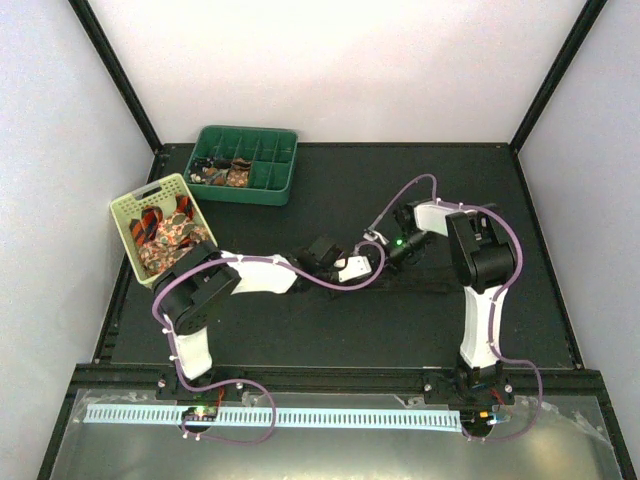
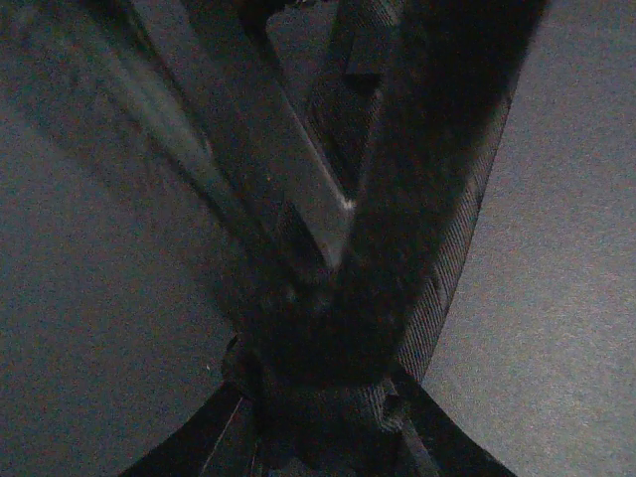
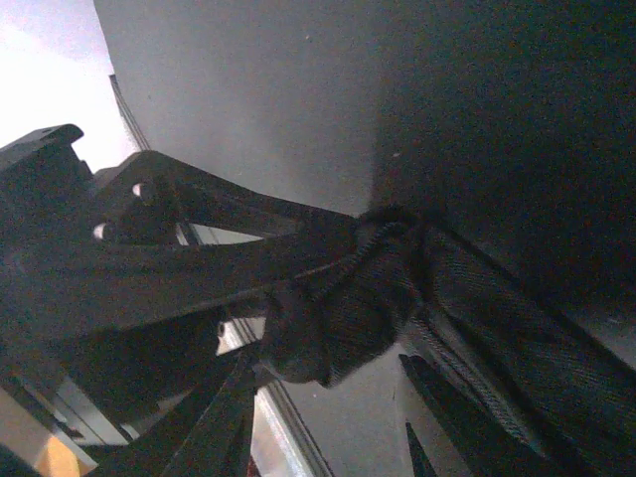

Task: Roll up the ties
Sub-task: Roll the tie at the center of the board.

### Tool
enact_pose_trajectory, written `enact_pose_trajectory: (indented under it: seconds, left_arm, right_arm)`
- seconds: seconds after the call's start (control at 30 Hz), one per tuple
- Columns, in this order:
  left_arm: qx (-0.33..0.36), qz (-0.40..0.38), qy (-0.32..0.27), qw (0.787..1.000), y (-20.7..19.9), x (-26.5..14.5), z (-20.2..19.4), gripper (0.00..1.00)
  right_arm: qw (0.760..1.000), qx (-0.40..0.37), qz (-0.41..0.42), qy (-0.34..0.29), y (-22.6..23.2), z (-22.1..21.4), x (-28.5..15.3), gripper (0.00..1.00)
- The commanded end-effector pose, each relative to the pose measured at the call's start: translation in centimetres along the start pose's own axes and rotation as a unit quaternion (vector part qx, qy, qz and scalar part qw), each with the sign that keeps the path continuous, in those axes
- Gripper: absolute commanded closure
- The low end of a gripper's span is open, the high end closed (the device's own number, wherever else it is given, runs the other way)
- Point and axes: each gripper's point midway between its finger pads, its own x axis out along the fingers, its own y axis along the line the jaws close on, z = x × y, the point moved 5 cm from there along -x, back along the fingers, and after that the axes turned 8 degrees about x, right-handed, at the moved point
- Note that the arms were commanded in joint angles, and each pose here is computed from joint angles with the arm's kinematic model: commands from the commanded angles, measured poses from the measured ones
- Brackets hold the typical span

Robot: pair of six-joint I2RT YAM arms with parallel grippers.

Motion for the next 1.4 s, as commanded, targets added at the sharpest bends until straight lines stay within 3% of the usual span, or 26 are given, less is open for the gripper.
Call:
enact_pose_trajectory:
  seconds: [0.0,0.3,0.5,0.6,0.7,0.9,1.37]
  left_arm:
    - [-0.011,-0.009,0.092,0.996,-1.1,1.0,-3.4,0.75]
    - [-0.007,-0.011,0.094,0.995,-1.0,1.4,-3.1,0.74]
    - [-0.012,-0.011,0.092,0.996,-0.9,1.4,-2.9,0.65]
    - [-0.031,-0.019,0.064,0.997,-0.5,0.9,-2.3,0.56]
    - [-0.045,-0.045,0.001,0.998,-0.1,-0.2,-1.5,0.47]
    - [-0.014,-0.070,-0.107,0.992,0.3,-2.2,0.1,0.37]
    - [0.009,-0.086,-0.148,0.985,0.8,-0.5,0.6,0.29]
  right_arm:
    - [1.000,-0.005,0.016,-0.004,1.0,0.4,0.5,0.62]
    - [1.000,-0.007,0.001,0.004,-0.1,0.3,1.8,0.74]
    - [0.999,-0.016,-0.043,0.011,-1.7,0.2,2.0,0.86]
    - [0.998,-0.013,-0.053,0.014,-2.4,0.1,1.8,0.90]
    - [0.998,-0.012,-0.063,0.011,-3.2,0.1,1.4,0.92]
    - [0.997,-0.013,-0.073,0.010,-3.9,0.5,1.1,0.94]
    - [0.994,-0.012,-0.105,0.020,-5.2,0.9,1.3,0.96]
